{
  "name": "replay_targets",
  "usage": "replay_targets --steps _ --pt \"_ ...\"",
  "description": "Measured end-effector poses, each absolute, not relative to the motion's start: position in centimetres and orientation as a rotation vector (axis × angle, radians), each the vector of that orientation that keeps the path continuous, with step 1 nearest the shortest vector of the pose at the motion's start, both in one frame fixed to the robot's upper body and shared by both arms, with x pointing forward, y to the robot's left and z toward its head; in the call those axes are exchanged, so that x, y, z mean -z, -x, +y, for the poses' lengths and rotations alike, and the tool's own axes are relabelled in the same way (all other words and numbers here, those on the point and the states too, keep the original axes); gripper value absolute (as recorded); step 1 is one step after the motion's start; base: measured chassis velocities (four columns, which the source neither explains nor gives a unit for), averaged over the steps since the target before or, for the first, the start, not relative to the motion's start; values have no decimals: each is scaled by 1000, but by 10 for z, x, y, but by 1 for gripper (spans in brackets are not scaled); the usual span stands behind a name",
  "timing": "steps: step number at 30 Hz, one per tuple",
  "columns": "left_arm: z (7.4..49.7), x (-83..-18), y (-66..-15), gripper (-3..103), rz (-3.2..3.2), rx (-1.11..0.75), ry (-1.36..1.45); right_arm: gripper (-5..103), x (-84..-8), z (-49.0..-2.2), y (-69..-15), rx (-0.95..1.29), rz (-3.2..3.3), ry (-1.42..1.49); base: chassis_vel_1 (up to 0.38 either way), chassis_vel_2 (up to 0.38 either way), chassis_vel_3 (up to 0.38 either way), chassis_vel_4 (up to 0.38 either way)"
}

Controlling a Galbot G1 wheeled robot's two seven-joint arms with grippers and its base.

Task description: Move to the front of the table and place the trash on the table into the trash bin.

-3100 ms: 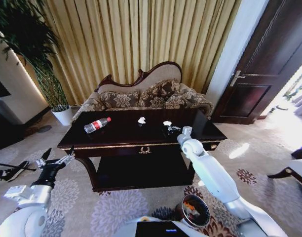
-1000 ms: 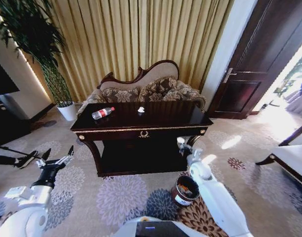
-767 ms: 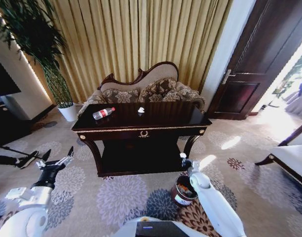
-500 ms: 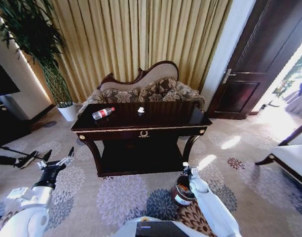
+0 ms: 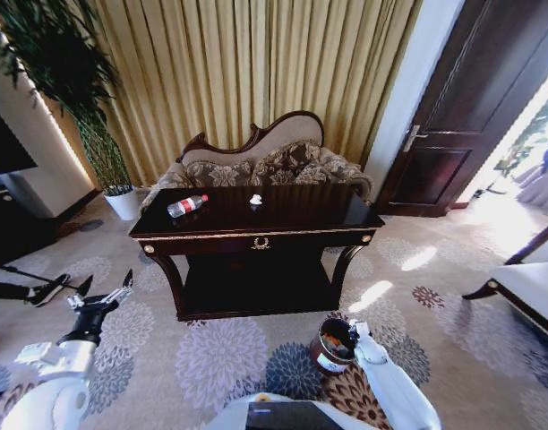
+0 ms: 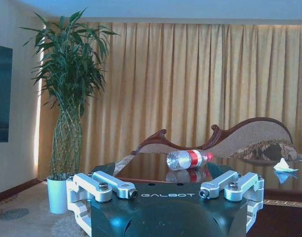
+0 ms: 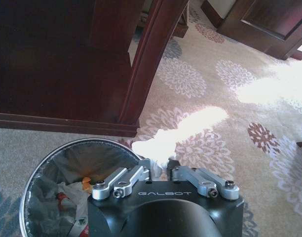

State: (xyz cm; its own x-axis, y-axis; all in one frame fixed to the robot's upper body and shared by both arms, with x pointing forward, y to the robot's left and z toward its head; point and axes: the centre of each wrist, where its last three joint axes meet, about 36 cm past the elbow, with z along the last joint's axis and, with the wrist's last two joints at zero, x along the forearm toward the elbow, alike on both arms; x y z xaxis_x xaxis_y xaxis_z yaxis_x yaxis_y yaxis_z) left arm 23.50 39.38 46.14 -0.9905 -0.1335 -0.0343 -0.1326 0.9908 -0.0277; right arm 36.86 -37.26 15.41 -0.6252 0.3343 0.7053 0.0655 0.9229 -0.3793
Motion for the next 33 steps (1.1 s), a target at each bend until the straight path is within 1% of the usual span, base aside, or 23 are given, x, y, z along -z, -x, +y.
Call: replay_targets --steps 2,4,5,8,9,11,13,14,16,18,19,22,23,33 --pt "394 -462 -235 100 3098 38 207 20 -154 -372 -369 -404 -2226 283 0 0 0 0" --pt "394 -462 -235 100 3097 37 207 30 -155 -366 -369 -399 -2235 284 0 0 0 0" --pt "394 -462 -235 100 3097 37 207 30 -155 -366 -369 -399 -2235 284 0 0 0 0" --pt "392 -464 -235 100 3092 39 204 47 -156 -360 -370 -393 -2246 280 0 0 0 0" --pt "392 -464 -235 100 3092 39 204 47 -156 -360 -370 -393 -2246 280 0 0 0 0" --pt "392 -465 -234 100 3092 38 203 58 -157 -358 -371 -394 -2251 278 0 0 0 0" --pt "392 -465 -234 100 3092 38 203 58 -157 -358 -371 -394 -2252 277 0 0 0 0" --pt "392 -465 -234 100 3091 37 203 69 -158 -357 -371 -394 -2256 277 0 0 0 0" --pt "392 -465 -234 100 3091 37 202 69 -158 -357 -372 -394 -2258 278 0 0 0 0" --pt "391 -466 -234 100 3089 39 201 80 -161 -358 -373 -395 -2266 280 0 0 0 0" --pt "391 -466 -234 100 3089 39 201 80 -161 -358 -373 -395 -2266 280 0 0 0 0" --pt "389 -467 -234 100 3086 40 196 96 -164 -357 -374 -395 -2278 280 0 0 0 0" --pt "389 -467 -234 100 3085 40 195 99 -165 -357 -374 -395 -2281 280 0 0 0 0" --pt "389 -468 -233 100 3086 37 195 100 -170 -352 -367 -402 -2298 264 0 0 0 0"
